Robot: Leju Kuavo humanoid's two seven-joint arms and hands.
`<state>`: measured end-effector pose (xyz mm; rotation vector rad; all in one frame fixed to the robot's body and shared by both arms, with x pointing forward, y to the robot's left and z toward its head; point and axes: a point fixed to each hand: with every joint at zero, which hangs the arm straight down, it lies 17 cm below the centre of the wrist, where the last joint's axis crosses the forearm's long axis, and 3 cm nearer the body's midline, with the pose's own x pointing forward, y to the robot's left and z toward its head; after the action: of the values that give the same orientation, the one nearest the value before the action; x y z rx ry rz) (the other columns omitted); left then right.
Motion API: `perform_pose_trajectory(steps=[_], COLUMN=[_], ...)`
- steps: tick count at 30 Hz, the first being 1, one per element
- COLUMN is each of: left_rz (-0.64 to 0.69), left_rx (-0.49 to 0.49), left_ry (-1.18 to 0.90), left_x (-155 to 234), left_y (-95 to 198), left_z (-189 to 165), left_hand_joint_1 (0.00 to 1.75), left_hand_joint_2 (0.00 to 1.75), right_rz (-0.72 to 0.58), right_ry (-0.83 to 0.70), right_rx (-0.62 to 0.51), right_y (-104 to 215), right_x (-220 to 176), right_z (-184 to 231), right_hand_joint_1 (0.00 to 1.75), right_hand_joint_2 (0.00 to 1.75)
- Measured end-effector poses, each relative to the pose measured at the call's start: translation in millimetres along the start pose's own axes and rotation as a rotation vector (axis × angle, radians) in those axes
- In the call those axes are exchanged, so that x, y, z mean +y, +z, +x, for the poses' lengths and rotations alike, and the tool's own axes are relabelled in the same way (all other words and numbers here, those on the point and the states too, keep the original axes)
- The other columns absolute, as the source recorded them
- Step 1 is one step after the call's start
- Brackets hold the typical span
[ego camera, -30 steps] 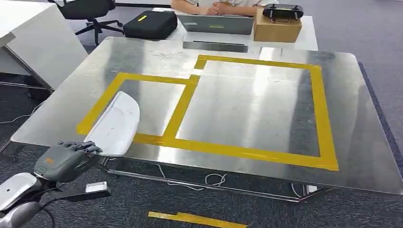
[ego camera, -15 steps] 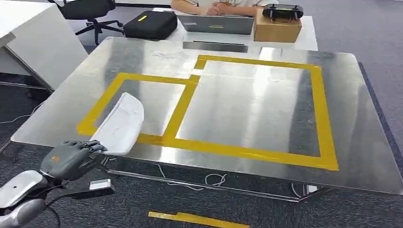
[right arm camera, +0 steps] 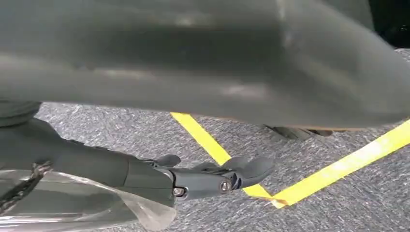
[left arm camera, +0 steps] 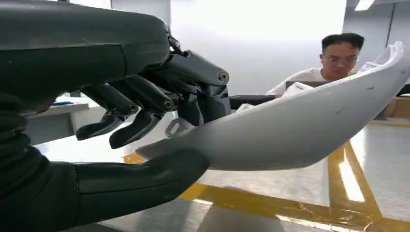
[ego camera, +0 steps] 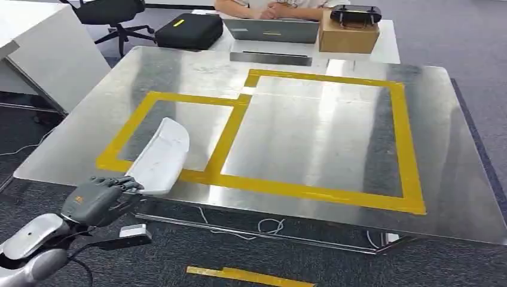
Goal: Take the parts from the cabinet and place them on the table.
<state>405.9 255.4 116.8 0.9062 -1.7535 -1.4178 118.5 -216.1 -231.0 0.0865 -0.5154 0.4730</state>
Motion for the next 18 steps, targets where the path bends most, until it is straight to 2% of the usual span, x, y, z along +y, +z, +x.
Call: perform_pose_trajectory(steps=[16,17,18], left_rz=[-0.076,-0.081,-0.087], left_rx=[-0.007,-0.009,-0.010], left_ry=[0.027,0.027,0.028], left_x=[-15,-16,-18], left_y=[-17,-17,-17], left_z=[11,12,13], left_hand_joint_1=[1.75,0.00,0.00], left_hand_joint_2=[1.75,1.75,1.75], right_rz=[0.021,0.021,0.022], right_ry=[0.007,0.007,0.007], right_rx=[0.014,0.014,0.014], right_y=[1,1,1], right_x=[5,6,6], right_z=[-3,-3,-3], right_hand_joint_1=[0.00,0.00,0.00], right_hand_joint_2=[0.00,0.00,0.00])
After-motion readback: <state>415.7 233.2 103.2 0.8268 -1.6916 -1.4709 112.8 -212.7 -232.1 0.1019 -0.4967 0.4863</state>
